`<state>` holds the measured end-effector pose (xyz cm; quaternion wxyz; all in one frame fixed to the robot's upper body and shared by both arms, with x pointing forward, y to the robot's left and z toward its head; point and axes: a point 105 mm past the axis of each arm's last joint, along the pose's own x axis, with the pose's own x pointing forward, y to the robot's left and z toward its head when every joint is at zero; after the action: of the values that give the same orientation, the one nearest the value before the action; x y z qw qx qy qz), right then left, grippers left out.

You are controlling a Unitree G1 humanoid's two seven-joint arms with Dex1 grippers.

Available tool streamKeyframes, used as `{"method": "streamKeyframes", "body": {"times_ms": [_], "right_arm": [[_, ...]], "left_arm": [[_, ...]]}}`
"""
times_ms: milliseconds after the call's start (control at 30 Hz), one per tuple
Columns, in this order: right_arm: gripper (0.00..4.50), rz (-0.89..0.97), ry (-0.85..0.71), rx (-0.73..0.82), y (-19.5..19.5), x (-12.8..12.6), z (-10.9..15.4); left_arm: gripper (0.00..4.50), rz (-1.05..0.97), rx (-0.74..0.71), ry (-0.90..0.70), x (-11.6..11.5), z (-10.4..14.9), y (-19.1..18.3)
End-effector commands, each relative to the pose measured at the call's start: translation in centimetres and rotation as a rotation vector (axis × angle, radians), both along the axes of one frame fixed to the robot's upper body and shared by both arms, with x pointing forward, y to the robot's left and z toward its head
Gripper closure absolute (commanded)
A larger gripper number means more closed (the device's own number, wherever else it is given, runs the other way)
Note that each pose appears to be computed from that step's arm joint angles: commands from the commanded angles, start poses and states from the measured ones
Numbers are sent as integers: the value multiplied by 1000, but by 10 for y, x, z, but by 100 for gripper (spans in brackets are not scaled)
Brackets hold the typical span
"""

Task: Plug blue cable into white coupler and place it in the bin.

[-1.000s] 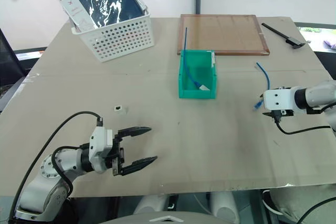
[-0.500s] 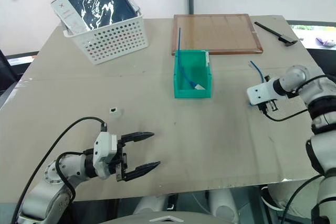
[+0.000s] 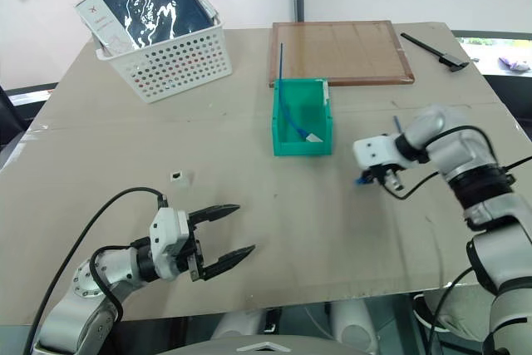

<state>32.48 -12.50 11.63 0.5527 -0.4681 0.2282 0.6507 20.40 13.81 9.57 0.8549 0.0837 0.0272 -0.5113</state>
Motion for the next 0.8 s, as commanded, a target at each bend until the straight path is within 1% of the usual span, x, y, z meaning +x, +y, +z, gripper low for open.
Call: {"method": "streamKeyframes", "body": {"times_ms": [33,67,200,267,300,333,400,433,467,500,533,667,733,767,800], "right_arm": [[440,45,17,77,58,-20,0],[440,46,17,84,66,-22,-2],[440,-3,-32,99,108,-9,-21],[440,0,-65,100,120,-4,-25],[371,-5,-80,107,123,-1,-25],[338,-5,-74,111,123,0,-26],[237,-41,-47,156,120,0,-23],[208,-59,-51,183,116,1,-19],[158,-72,-58,211,113,1,-15],[118,-89,-58,261,109,-1,-7],[32,-107,-58,311,106,-3,1],[32,-101,-5,560,72,-40,35],[32,-143,3,685,60,-52,48],[32,-202,-23,732,51,-52,51],[32,-227,-69,741,37,-57,47]], "left_arm": [[0,25,30,-20,7,3,0],[0,34,43,-24,8,3,1],[0,32,117,-15,14,6,12],[0,24,142,-13,16,5,13],[0,22,149,-13,17,5,13],[0,20,155,-13,18,4,12],[0,20,172,-15,21,3,11],[0,15,175,-14,23,2,9],[0,11,176,-13,25,2,7],[0,11,187,-7,27,0,6],[0,9,196,-1,28,-2,5],[0,-27,208,-4,40,-1,-3],[0,-43,212,-6,46,0,-5],[0,-46,216,-2,49,-1,-5],[0,-54,223,-2,53,0,-8]]}}
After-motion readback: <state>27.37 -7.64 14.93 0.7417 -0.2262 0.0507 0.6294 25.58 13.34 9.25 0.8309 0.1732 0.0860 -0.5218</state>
